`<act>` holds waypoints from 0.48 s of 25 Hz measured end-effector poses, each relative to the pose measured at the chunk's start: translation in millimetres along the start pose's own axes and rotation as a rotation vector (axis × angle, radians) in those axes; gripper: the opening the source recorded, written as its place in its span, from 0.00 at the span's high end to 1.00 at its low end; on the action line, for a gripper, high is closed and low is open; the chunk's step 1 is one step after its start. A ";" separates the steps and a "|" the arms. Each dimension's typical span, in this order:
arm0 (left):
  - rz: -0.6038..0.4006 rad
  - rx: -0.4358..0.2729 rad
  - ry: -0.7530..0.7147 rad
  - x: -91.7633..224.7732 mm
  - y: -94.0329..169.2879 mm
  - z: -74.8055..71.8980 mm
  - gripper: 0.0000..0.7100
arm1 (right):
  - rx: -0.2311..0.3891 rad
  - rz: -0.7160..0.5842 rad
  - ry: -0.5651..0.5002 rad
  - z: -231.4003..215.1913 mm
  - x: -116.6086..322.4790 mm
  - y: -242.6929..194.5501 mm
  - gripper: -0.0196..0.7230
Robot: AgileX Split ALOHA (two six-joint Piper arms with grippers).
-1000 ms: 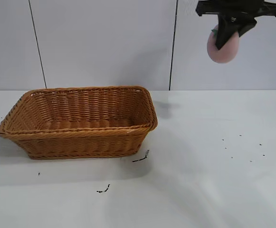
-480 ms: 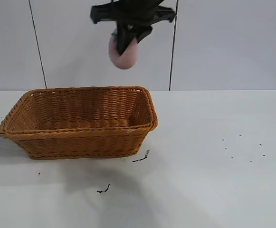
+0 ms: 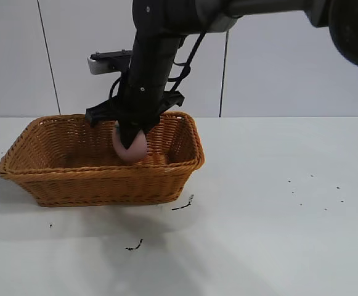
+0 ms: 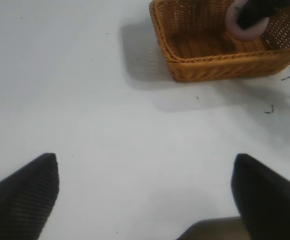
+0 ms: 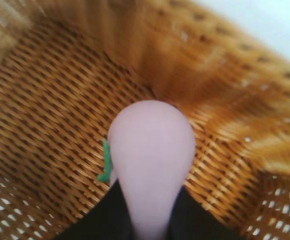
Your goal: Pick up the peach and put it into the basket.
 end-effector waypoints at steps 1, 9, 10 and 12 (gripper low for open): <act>0.000 0.000 0.000 0.0 0.0 0.0 0.03 | 0.001 -0.003 0.002 -0.6 -2.4 4.3 0.07; 0.000 0.000 0.000 0.0 0.0 0.0 0.03 | 0.061 -0.064 0.011 -16.6 -17.4 61.5 0.05; 0.000 0.000 0.000 0.0 0.0 0.0 0.03 | 0.078 -0.076 0.001 -25.5 -17.0 71.3 0.05; 0.000 0.000 0.000 0.0 0.0 0.0 0.03 | 0.107 -0.096 -0.038 -47.7 -13.0 86.5 0.05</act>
Point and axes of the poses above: a point on each arm's last joint axis where the gripper is mounted, y pointing back along that axis away from the gripper, z along the wrist's bending axis when the last joint is at zero, x = y × z, the point moved 5 cm from there along -y, pointing out along that axis toward the gripper, and after that the axes turned 13 degrees about y, right-handed, at the moved point
